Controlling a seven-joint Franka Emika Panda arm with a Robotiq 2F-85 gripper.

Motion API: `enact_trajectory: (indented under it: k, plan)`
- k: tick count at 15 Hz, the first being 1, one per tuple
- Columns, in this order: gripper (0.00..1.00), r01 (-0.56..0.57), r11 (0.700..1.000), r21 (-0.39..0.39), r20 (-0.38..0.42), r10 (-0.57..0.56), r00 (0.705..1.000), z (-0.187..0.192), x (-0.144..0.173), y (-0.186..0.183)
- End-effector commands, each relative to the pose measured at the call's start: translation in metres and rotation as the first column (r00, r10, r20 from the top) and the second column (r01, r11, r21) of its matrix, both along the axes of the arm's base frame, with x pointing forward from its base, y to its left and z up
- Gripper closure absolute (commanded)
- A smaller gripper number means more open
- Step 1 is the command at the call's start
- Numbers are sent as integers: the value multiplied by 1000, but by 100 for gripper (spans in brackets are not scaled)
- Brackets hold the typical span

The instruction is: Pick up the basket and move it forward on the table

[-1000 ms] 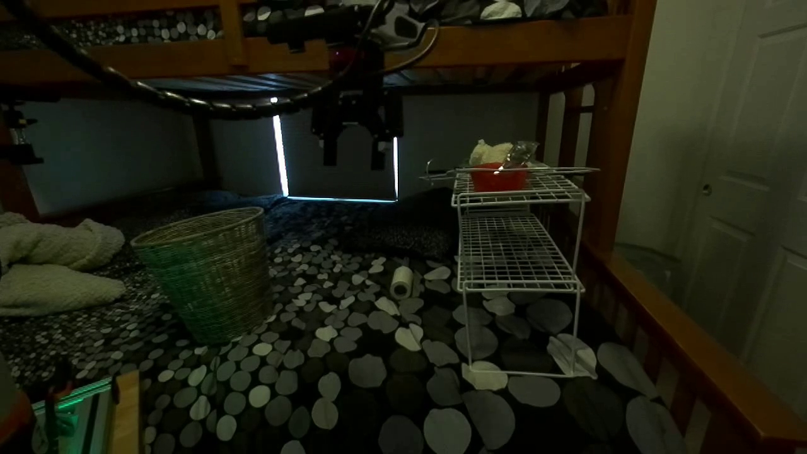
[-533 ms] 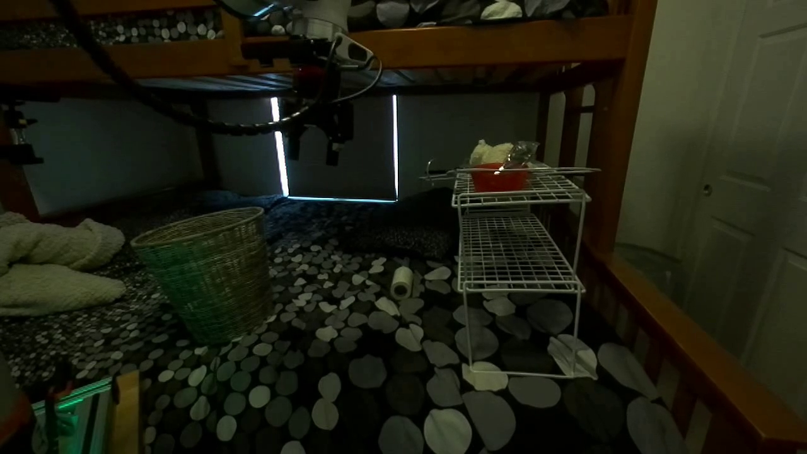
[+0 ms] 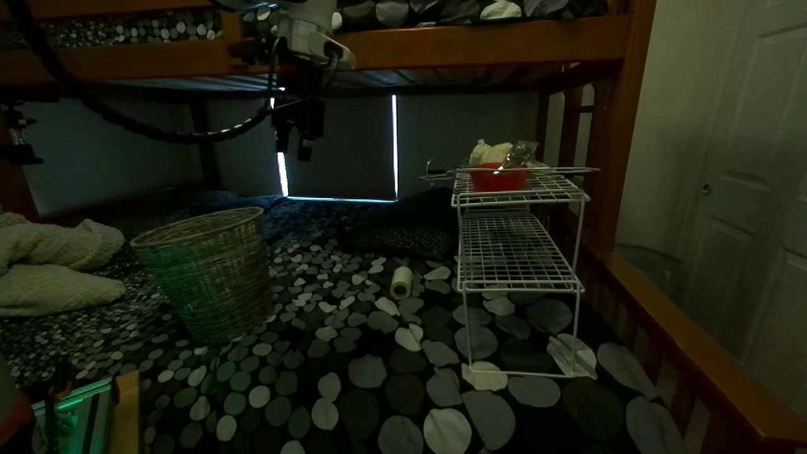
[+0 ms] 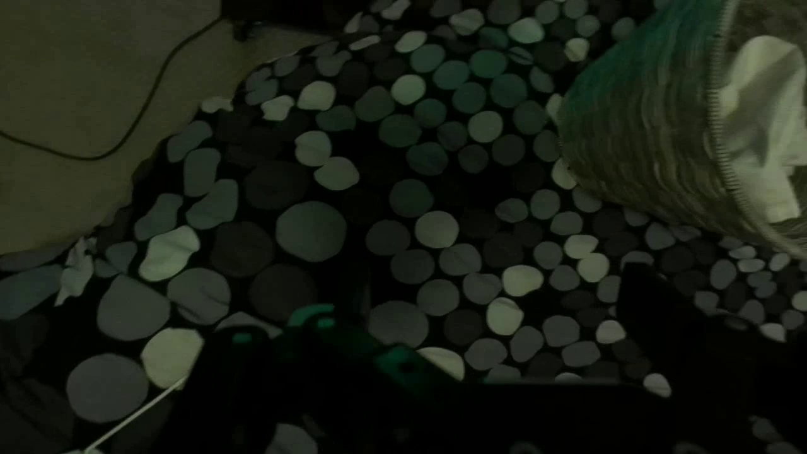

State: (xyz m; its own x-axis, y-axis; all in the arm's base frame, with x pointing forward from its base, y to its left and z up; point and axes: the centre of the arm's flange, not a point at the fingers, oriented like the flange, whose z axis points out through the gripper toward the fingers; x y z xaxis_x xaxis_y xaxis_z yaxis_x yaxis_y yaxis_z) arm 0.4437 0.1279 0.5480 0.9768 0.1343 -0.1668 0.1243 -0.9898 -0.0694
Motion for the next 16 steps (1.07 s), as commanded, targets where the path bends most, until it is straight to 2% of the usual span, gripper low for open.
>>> enact_trajectory:
  k: [1,4,6,7,8,9,12,14,15,16]
  plan:
    - [0,14,1000,23,-71,-13,997,-3,-38,62]
    - [0,-148,985,-86,-80,141,987,-2,-71,88]
    - [0,-239,966,-95,-95,230,968,-14,-79,115]
    - [0,-250,967,-52,-103,244,964,-18,-78,131]
    - [0,-252,967,-47,-110,245,963,-17,-83,137]
    - [0,-226,972,-67,-95,220,971,-10,-78,129]
    - [0,-250,966,-68,-108,242,964,-16,-83,139]
    - [0,-250,964,-94,-8,251,968,-19,-85,148]
    - [0,-287,953,-96,76,295,953,-22,-88,153]
    - [0,-317,944,-85,122,326,938,-26,-90,159]
